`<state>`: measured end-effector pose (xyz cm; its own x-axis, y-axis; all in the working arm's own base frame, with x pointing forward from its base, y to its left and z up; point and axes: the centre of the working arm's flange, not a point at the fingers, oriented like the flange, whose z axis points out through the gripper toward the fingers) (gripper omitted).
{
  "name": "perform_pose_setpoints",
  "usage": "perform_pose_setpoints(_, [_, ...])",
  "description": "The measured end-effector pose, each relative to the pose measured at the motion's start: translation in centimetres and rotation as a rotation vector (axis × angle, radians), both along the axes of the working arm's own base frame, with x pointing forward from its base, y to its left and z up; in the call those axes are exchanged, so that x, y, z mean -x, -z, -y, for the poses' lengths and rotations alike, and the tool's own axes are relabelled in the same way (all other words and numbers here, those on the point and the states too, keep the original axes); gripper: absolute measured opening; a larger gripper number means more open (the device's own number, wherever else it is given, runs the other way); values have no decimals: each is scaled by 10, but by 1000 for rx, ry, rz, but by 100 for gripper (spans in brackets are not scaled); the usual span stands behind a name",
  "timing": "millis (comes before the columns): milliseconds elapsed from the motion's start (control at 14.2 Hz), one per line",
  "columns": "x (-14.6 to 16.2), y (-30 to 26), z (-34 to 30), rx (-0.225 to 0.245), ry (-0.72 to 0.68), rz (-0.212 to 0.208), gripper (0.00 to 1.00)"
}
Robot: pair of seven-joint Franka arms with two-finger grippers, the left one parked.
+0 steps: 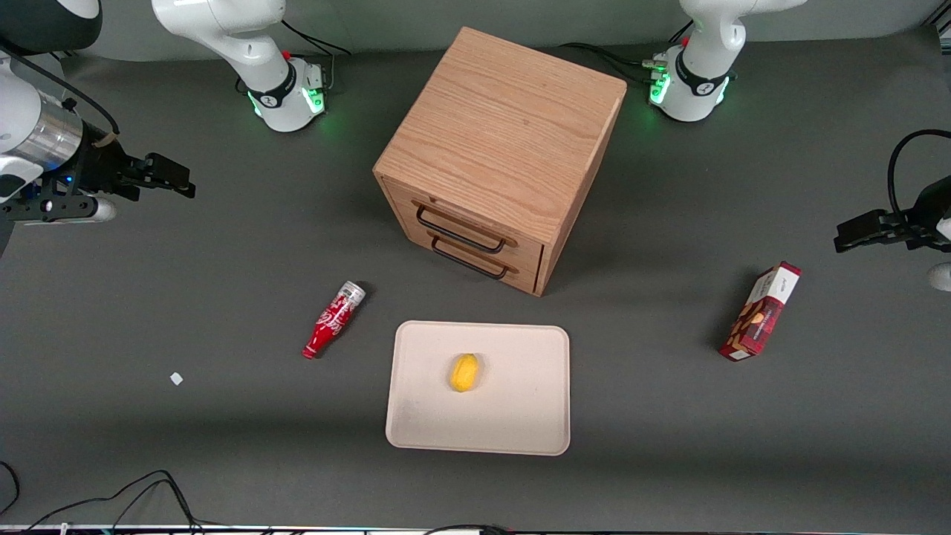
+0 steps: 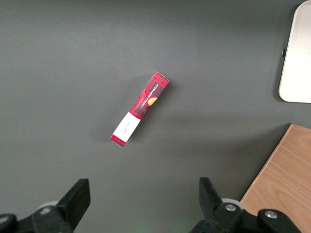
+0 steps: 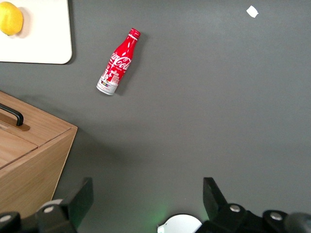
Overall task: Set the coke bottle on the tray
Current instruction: 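Move the right gripper over the red Coca-Cola bottle lying on the table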
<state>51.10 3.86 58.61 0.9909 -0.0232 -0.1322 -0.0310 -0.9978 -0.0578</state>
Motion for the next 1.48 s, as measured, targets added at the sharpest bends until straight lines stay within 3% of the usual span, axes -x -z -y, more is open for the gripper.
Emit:
perform_pose_setpoints(353, [-1, 0, 3, 1, 8, 0, 100])
perform_pose_setpoints(776, [-25, 43, -3, 15, 52, -46, 100])
perform_pose_setpoints(1128, [-50, 115, -46, 25, 87, -15, 100])
perform_pose_setpoints(1481, [-55, 192, -77, 33, 293, 34, 100])
